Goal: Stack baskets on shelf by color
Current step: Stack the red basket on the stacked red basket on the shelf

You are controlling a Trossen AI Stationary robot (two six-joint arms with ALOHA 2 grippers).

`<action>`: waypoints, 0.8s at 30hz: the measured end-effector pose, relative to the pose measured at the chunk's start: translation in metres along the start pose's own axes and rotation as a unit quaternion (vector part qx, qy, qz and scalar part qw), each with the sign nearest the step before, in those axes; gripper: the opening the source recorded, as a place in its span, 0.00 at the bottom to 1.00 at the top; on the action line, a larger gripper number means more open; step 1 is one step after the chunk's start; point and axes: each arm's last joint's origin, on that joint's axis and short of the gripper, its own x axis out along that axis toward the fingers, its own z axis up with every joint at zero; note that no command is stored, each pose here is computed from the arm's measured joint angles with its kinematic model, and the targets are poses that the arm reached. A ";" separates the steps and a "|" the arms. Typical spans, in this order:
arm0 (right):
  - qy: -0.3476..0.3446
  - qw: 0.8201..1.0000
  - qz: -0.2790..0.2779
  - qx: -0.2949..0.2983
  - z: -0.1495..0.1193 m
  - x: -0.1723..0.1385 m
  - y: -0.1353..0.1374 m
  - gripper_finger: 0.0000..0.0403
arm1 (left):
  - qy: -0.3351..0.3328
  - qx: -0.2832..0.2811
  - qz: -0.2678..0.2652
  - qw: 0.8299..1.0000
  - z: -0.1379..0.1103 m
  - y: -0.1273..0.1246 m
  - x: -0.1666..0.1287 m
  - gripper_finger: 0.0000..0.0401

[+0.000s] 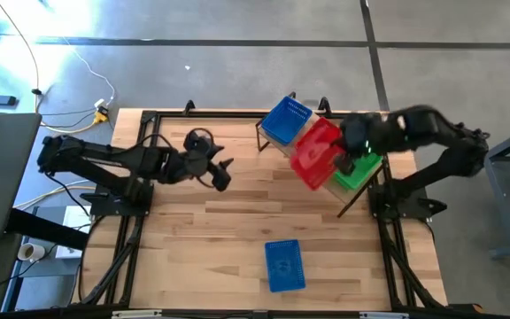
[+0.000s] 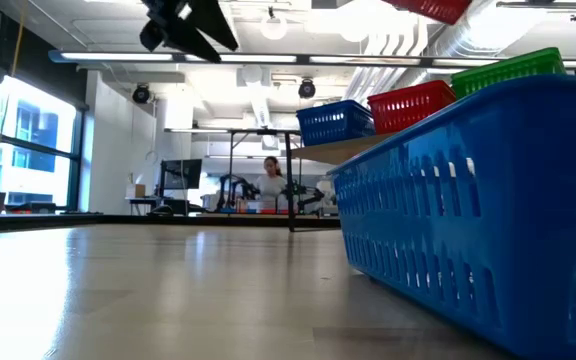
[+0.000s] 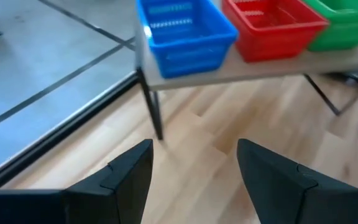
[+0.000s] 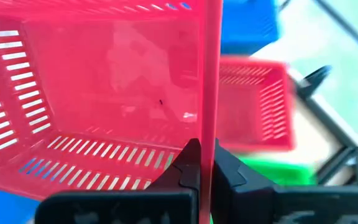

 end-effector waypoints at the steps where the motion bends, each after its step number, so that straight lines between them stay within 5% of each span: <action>1: -0.007 1.000 -0.006 0.002 0.005 -0.002 -0.007 0.00 | -0.001 -0.005 0.005 1.000 0.002 0.003 0.003 0.56; 11: -0.033 0.998 -0.047 0.009 0.034 -0.011 -0.069 0.00 | -0.007 -0.005 0.007 1.000 0.017 0.026 0.021 0.56; 24: 0.042 0.997 0.037 0.043 0.051 0.022 -0.120 0.00 | 0.002 0.021 0.013 1.000 0.021 0.041 0.029 0.56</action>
